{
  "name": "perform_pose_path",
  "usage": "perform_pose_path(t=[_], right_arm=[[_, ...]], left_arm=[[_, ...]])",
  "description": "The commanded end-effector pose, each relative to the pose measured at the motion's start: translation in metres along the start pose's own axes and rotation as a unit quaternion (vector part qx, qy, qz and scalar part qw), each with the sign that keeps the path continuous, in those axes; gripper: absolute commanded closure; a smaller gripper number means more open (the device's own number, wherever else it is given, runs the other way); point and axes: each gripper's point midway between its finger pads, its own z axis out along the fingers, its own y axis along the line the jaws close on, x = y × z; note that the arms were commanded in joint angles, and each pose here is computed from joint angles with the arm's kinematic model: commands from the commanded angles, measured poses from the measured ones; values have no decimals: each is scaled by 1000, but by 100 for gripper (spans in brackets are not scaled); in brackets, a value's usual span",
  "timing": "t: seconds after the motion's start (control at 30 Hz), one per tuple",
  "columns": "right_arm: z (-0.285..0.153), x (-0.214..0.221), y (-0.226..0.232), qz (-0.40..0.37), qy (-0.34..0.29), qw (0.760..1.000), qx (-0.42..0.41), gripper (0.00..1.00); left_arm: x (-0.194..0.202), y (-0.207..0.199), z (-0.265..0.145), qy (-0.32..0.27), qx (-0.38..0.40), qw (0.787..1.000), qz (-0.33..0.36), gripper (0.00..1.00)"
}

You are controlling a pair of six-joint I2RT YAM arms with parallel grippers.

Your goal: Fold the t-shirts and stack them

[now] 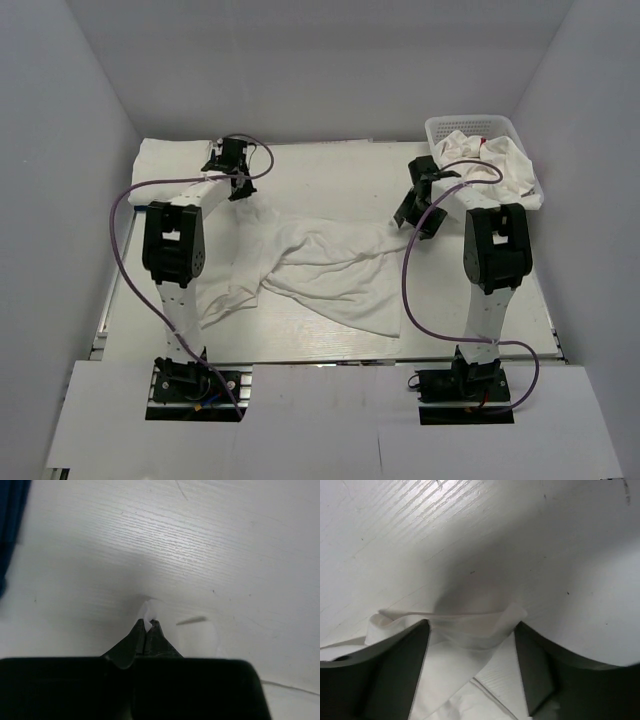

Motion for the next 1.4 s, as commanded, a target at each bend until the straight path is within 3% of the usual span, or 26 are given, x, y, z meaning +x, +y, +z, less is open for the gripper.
perform_pose_path(t=[0.0, 0.1, 0.13, 0.2, 0.4, 0.6, 0.83, 1.03, 1.2, 1.37], right_arm=[[-3, -18, -3, 27, -34, 999, 11, 32], [-4, -21, 3, 24, -43, 999, -4, 48], [-5, -20, 5, 18, -44, 999, -14, 59], [-9, -25, 11, 14, -52, 998, -32, 100], [-56, -62, 34, -21, -119, 989, -81, 100], [-162, -125, 48, -30, -265, 953, -145, 100], [-332, -183, 50, -26, -450, 863, -227, 100], [-448, -193, 17, -7, -563, 789, -245, 100], [-514, -192, -12, 11, -635, 733, -244, 100], [-559, -183, -34, 11, -675, 698, -240, 100]], left_arm=[[-52, -5, -54, -85, 23, 996, -13, 100], [-56, -4, -67, -103, 29, 994, -13, 100], [-57, -3, -70, -107, 31, 994, -14, 100], [-59, -4, -75, -113, 38, 993, -10, 100], [-96, -1, -120, -174, 39, 984, -15, 100], [-157, 11, -214, -299, 36, 954, -11, 100], [-229, 15, -381, -470, 87, 879, -5, 100], [-245, 38, -513, -580, 100, 809, -6, 100], [-239, 55, -573, -622, 98, 777, -6, 100], [-235, 69, -624, -659, 95, 746, -7, 100]])
